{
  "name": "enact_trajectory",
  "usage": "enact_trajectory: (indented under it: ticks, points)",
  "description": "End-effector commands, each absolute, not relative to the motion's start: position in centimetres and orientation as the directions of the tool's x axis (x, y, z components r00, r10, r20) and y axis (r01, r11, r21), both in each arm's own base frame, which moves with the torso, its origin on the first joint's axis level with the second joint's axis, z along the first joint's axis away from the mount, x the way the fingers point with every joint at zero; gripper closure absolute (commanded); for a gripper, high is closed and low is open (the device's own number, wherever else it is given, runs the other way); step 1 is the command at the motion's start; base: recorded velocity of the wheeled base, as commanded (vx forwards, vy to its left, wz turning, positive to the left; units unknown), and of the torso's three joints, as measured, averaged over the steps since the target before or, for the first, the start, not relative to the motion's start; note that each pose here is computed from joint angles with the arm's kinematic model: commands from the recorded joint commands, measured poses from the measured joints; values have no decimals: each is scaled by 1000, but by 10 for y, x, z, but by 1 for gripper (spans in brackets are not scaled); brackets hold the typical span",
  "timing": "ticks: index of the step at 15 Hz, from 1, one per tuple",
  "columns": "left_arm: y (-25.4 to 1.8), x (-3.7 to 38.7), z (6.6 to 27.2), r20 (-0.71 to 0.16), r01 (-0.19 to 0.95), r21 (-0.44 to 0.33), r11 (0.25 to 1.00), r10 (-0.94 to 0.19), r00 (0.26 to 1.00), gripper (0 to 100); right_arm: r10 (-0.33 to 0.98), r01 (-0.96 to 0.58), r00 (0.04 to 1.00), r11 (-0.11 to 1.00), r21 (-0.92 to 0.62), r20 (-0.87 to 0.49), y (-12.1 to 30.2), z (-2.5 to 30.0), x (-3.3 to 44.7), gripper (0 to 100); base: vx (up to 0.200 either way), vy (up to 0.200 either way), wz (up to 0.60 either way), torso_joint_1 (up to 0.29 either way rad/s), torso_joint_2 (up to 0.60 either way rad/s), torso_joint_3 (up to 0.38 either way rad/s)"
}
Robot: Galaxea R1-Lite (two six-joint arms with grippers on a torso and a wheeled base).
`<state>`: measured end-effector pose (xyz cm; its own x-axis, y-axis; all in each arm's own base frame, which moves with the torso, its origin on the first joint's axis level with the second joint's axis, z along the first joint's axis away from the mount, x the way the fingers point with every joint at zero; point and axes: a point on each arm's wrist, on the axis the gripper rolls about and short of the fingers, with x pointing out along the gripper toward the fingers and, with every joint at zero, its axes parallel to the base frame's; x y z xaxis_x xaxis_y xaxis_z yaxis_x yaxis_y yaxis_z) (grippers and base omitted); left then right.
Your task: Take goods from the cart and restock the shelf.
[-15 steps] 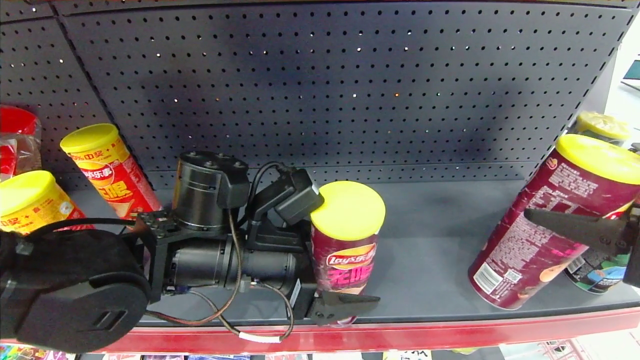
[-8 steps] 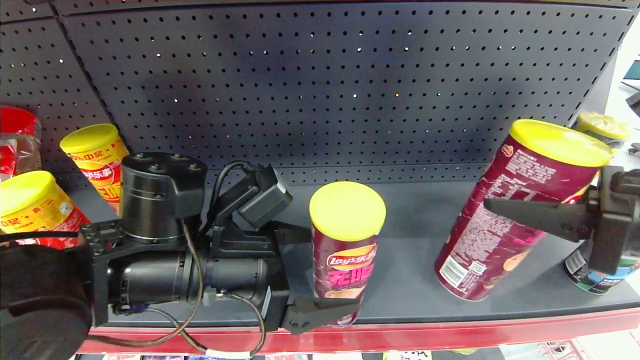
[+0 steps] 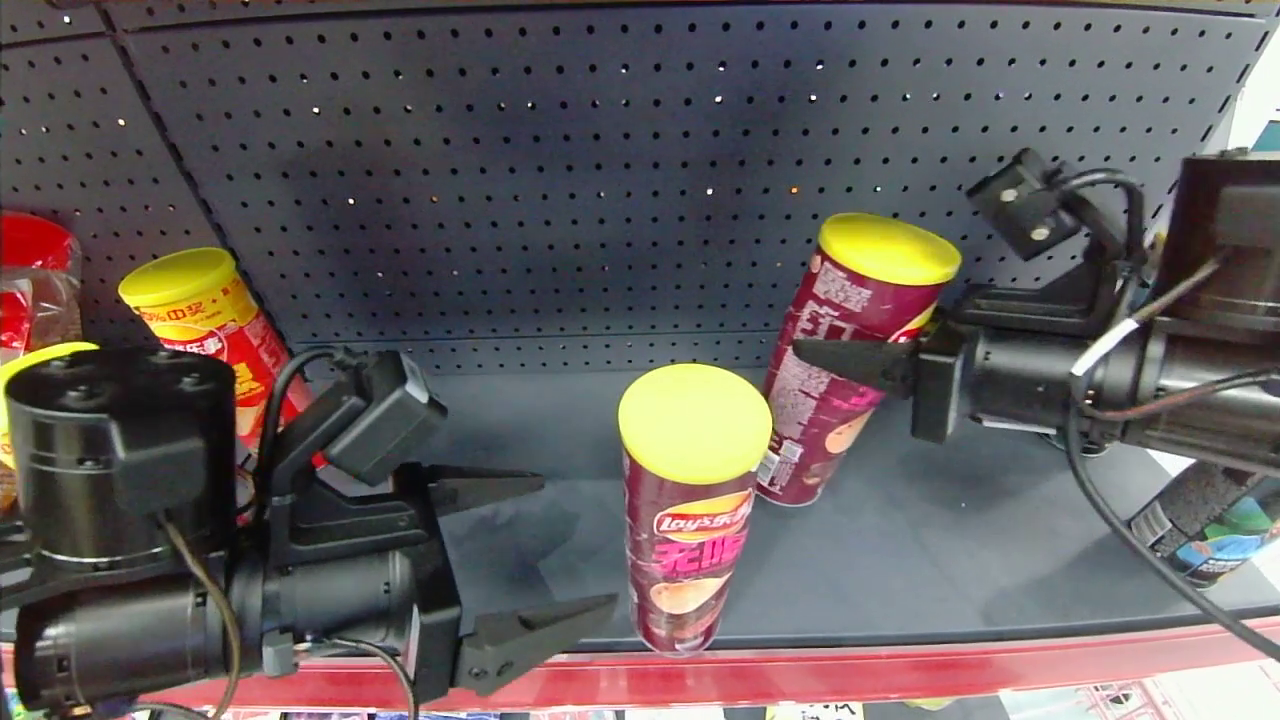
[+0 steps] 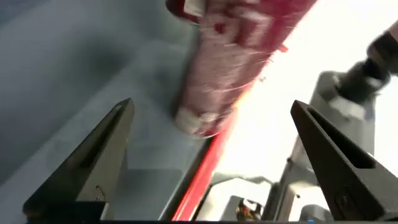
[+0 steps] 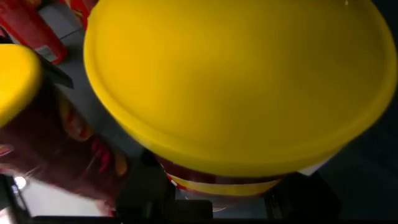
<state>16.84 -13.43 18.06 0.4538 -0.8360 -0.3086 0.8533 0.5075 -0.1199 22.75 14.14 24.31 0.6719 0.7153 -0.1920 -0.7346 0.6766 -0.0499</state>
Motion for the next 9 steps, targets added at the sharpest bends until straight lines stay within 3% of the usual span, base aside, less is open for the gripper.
enact_trajectory:
  ticks: [1, 2, 5, 7, 9]
  points:
    - [-116, 162, 192, -258, 812, -119, 571, -808, 530, 0, 714, -748, 656, 659, -79, -244, 161, 218, 257, 100, 0, 0, 0, 0, 0, 0]
    - [-105, 158, 192, -256, 774, -118, 623, -772, 582, 0, 722, -757, 647, 647, -93, -245, 169, 213, 263, 100, 0, 0, 0, 0, 0, 0]
    - [-93, 148, 184, -272, 718, -115, 686, -717, 642, 0, 733, -768, 635, 634, -94, -242, 181, 212, 272, 100, 0, 0, 0, 0, 0, 0]
    - [-90, 145, 183, -270, 684, -159, 712, -698, 664, 0, 733, -768, 635, 633, -94, -245, 185, 209, 279, 100, 0, 0, 0, 0, 0, 0]
    - [-89, 144, 185, -264, 669, -151, 727, -682, 682, 0, 734, -768, 636, 633, -98, -239, 189, 210, 284, 100, 0, 0, 0, 0, 0, 0]
